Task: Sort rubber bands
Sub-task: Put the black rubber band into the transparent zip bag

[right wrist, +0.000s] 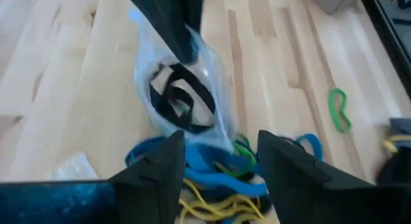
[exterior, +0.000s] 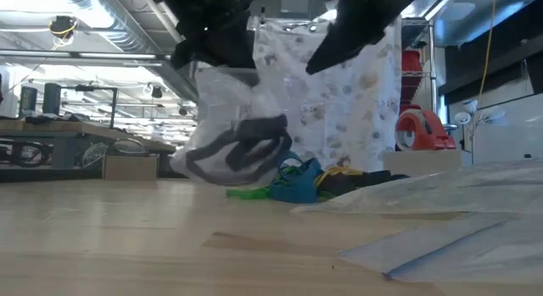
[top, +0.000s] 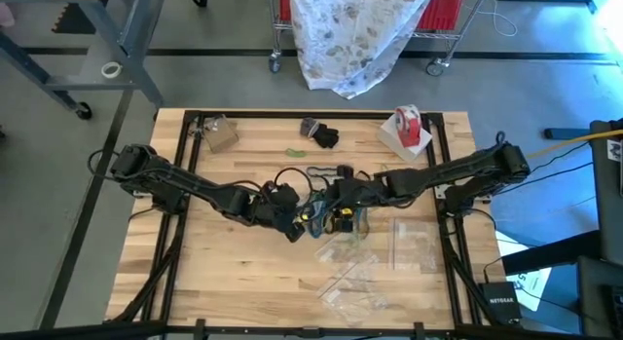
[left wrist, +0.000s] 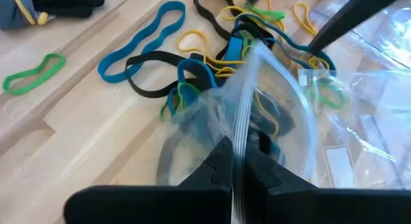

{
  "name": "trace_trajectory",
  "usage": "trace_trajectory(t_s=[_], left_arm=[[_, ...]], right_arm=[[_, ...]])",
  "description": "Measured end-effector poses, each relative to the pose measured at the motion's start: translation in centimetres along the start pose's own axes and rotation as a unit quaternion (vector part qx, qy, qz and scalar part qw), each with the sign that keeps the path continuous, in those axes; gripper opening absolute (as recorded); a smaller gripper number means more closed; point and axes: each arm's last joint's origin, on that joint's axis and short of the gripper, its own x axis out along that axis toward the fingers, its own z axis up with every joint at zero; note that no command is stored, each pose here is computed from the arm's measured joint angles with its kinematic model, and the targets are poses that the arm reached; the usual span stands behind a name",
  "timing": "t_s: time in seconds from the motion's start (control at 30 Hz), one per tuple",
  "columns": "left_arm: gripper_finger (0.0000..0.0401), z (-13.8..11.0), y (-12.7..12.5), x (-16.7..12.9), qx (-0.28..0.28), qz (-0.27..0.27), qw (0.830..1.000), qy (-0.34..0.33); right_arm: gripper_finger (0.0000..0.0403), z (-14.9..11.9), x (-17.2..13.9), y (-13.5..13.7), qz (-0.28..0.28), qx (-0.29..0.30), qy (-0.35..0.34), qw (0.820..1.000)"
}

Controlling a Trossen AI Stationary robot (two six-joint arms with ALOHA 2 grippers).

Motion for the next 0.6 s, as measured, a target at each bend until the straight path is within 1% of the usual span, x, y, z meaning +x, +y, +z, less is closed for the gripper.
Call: trace_trajectory(t_s=[0.2, 0.37, 0.47, 0.53, 0.6], left_arm=[[0.0, 0.0, -0.2, -0.6, 0.012, -0.009, 1.0, -0.005], [0.0, -0.1, 0.3, -1.1, 0.022, 0.003, 1.0, 0.008], [0.0, -0.3, 0.4, -1.1, 0.024, 0.01, 1.0, 0.016], [0.0, -0.3, 0.4, -1.1, 0.023, 0.01, 1.0, 0.016], [0.0, -0.3, 0.4, -1.1, 0.028, 0.008, 0.999, 0.017]], right_arm=[[0.0188, -1.6, -2.4, -0.7, -0.008, -0.025, 0.078, 0.997], [0.0188, -4.9, -2.0, -1.1, -0.024, -0.033, 0.131, 0.991], [0.0188, -7.3, -1.2, -2.3, -0.054, -0.002, 0.152, 0.987], [0.0188, -8.9, -0.6, -3.7, -0.078, 0.037, 0.167, 0.982], [0.0188, -10.1, -0.1, -5.3, -0.097, 0.078, 0.167, 0.978]])
